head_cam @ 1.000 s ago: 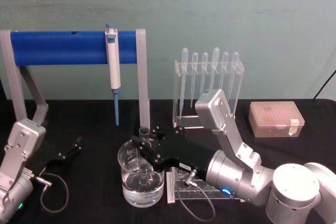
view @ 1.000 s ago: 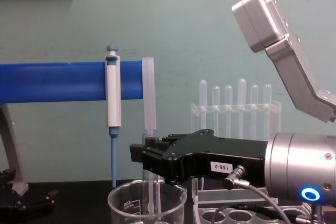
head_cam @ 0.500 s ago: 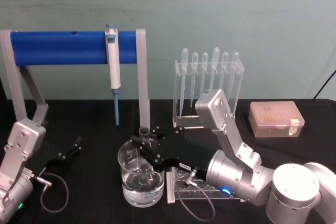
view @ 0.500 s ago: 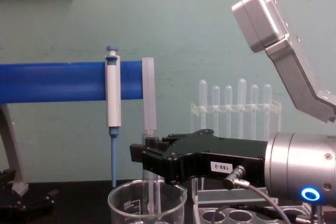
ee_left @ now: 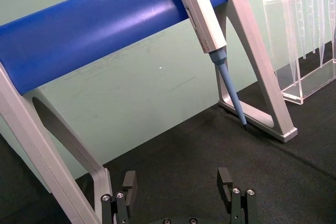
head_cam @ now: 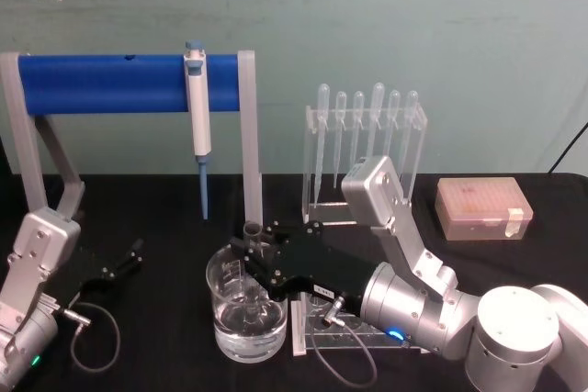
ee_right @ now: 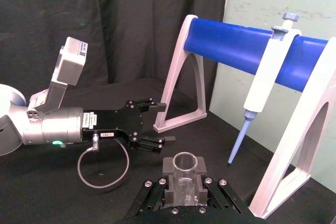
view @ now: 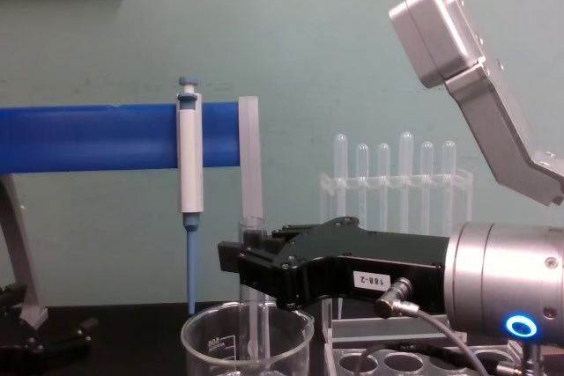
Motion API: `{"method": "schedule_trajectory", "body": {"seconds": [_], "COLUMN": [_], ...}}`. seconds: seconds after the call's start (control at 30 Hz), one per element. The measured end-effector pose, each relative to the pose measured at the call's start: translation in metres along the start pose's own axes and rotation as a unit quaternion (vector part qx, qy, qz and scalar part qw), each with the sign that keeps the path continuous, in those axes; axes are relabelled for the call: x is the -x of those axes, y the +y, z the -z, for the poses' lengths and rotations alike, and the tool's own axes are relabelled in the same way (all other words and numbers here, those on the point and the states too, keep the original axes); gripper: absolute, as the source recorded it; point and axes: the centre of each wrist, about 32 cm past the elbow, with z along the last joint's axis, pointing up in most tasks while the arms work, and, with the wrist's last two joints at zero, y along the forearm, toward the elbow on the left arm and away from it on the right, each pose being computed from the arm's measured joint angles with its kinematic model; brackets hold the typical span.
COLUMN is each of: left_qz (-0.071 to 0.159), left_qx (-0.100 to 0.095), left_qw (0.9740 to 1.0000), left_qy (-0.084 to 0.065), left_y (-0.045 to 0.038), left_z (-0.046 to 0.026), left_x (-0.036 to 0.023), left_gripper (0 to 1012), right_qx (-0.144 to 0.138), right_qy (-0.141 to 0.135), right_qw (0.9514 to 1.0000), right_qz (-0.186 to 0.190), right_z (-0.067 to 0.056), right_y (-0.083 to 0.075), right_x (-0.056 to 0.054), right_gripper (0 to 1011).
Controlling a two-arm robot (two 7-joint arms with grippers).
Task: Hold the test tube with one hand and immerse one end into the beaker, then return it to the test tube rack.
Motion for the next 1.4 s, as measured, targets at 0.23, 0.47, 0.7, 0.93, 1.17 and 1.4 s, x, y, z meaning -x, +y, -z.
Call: {"method": "schedule_trajectory", "body": {"seconds": [0.23,0.47,0.7,0.93,1.17,1.4], "left_qz": [0.000,0.000,0.000,0.000,0.000,0.000], "left_qx": [0.000,0.000,0.000,0.000,0.000,0.000], "left_qw": [1.0000,1.0000,1.0000,1.0000,1.0000,1.0000], "left_qy": [0.000,0.000,0.000,0.000,0.000,0.000], "left_y": [0.0000,0.0000,0.0000,0.0000,0.0000,0.0000], "left_z": [0.0000,0.0000,0.0000,0.0000,0.0000,0.0000], "left_x": [0.0000,0.0000,0.0000,0.0000,0.0000,0.0000], "left_gripper": [1000,1000,1000,1000,1000,1000], "right_qx": [0.000,0.000,0.000,0.000,0.000,0.000], "right_qy": [0.000,0.000,0.000,0.000,0.000,0.000], "right_qw": [1.0000,1.0000,1.0000,1.0000,1.0000,1.0000], "right_qz": [0.000,0.000,0.000,0.000,0.000,0.000], "right_z": [0.0000,0.0000,0.0000,0.0000,0.0000,0.0000], "right_y": [0.0000,0.0000,0.0000,0.0000,0.0000,0.0000], "right_x": [0.0000,0.0000,0.0000,0.0000,0.0000,0.0000], "right_gripper": [226,226,226,226,226,226]}}
